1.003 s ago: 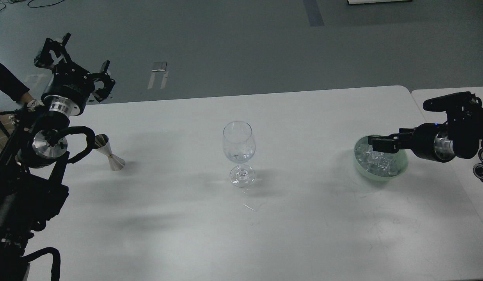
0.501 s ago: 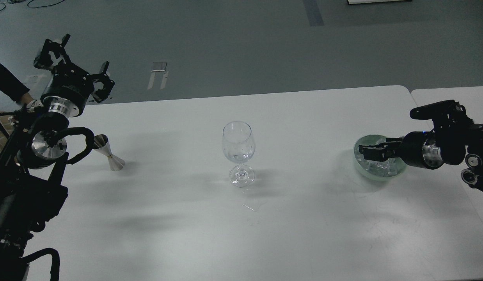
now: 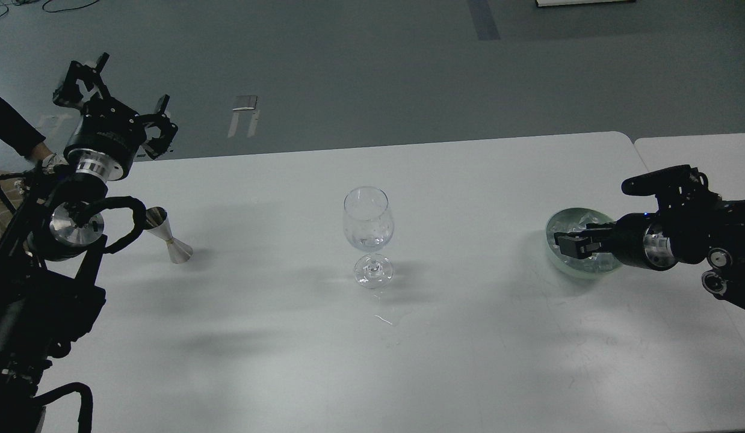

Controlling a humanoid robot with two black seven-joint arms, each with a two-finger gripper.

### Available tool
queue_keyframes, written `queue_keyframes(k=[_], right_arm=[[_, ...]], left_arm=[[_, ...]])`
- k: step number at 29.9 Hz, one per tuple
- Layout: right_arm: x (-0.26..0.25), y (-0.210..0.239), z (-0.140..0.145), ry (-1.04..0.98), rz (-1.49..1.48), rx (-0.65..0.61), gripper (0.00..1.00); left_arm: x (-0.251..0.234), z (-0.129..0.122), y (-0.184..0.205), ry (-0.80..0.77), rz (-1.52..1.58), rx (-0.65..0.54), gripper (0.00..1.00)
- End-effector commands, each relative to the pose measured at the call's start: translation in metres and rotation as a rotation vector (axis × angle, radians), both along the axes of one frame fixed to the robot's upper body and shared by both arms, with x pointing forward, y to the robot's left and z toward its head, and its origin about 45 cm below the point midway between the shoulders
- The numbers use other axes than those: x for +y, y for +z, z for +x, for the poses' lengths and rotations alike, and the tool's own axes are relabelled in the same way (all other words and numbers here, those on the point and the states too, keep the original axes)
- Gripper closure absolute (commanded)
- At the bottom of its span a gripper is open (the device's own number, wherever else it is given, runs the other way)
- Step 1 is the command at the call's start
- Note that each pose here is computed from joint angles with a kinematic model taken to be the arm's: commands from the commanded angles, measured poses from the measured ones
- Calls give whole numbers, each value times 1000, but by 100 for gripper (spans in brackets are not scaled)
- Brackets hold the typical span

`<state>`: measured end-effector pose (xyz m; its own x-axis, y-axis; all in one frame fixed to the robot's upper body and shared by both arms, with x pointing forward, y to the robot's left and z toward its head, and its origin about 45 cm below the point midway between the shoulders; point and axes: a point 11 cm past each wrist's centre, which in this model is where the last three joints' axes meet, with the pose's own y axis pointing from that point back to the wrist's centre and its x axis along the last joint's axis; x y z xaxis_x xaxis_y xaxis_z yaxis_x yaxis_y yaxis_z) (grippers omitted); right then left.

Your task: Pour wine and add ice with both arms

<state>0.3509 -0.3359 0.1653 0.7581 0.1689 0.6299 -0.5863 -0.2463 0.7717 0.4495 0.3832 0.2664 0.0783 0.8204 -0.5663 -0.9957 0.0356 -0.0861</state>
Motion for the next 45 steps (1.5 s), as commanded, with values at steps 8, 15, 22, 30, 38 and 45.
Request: queue_keyframes(k=[8, 15, 22, 30, 38, 45], right_arm=[[-1, -6, -5, 8, -13, 21, 41], [-1, -1, -1, 7, -15, 7, 47], [-2, -5, -4, 5, -17, 18, 51], [-4, -7, -6, -4, -31, 33, 64], [-1, 0, 1, -1, -26, 14, 69], [-1, -2, -1, 0, -23, 19, 72]], left_arm=[[1, 0, 0, 1, 0, -1, 0], [2, -1, -1, 5, -1, 4, 0], [3, -1, -3, 7, -2, 8, 0], [3, -1, -5, 7, -3, 10, 0], [4, -2, -7, 12, -4, 16, 0], [6, -2, -6, 11, -2, 12, 0]])
